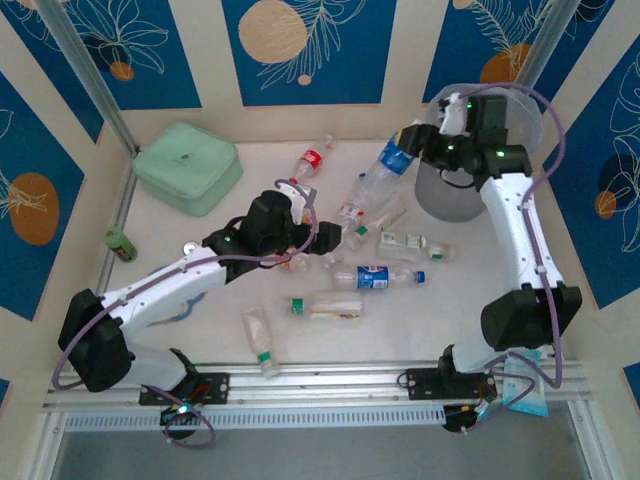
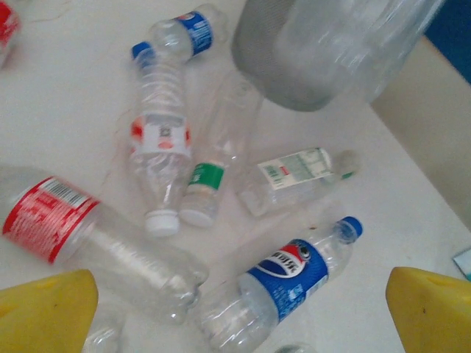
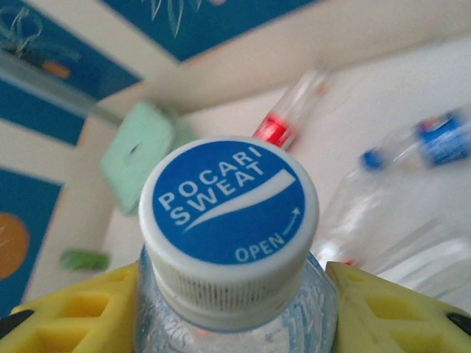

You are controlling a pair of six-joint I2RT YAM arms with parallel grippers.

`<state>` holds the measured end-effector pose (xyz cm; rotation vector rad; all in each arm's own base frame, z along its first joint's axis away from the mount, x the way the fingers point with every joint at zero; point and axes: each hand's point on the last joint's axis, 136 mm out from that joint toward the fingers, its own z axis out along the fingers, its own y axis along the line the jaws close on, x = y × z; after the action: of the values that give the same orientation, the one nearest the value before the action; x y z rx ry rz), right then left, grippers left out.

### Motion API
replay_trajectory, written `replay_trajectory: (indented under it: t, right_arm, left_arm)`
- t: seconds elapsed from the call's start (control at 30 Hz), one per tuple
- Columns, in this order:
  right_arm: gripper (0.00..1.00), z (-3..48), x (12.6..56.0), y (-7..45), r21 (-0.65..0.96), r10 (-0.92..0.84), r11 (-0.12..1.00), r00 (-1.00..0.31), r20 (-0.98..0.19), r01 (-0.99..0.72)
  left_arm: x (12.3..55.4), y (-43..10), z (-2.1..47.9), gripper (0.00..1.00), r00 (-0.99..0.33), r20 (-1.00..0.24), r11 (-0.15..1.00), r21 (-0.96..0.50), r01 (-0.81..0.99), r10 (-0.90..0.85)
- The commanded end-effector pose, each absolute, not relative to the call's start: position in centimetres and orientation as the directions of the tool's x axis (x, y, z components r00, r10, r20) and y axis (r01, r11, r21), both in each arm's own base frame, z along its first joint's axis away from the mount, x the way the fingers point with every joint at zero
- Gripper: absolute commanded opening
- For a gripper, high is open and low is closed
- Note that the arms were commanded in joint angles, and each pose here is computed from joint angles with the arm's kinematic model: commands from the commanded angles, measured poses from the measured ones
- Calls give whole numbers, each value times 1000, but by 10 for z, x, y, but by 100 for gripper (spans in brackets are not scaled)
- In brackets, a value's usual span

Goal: Put the plastic bottles in the bin

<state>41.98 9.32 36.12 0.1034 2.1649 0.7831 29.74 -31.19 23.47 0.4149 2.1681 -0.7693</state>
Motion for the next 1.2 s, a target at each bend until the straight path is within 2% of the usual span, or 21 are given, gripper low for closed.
replay_trajectory:
  t: [0.0,0.03,0.07,0.17,0.3,0.4,0.57,0.67,0.77,0.9,1.17]
  right_arm:
    - [16,426,427,40,400,318,908,-416,-852,-125]
    - [5,436,428,29,390,325,914,-379,-866,-107]
    - [0,445,429,21,386,331,917,-350,-876,-100]
    - [0,462,433,-2,371,338,926,-285,-897,-71]
    - [0,467,445,-47,279,292,956,-205,-934,90]
    - [0,467,455,-69,282,302,949,-157,-940,138]
    - [0,458,475,-89,193,228,956,-146,-963,221]
    - [0,442,489,-97,133,186,957,-193,-963,259]
    - [0,419,502,-103,79,166,955,-295,-941,286]
    - [0,378,514,-109,46,184,950,-436,-881,308]
    - [0,304,542,-107,24,197,963,-637,-746,270]
  left_arm:
    - [295,-285,206,100,-705,-708,841,-353,409,46]
    - [294,-282,204,100,-709,-704,846,-356,396,35]
    - [293,-279,202,100,-712,-702,853,-357,381,25]
    - [293,-264,193,100,-722,-692,880,-352,319,-15]
    - [288,-247,184,100,-741,-671,905,-331,268,-26]
    - [282,-235,179,100,-752,-659,919,-313,239,-29]
    - [276,-227,177,100,-759,-649,920,-325,217,-50]
    - [272,-226,174,100,-762,-644,917,-339,211,-62]
    - [270,-222,169,100,-770,-636,922,-329,203,-57]
    - [265,-220,165,100,-787,-616,925,-322,203,-41]
    - [243,-215,151,100,-852,-524,927,-319,197,1]
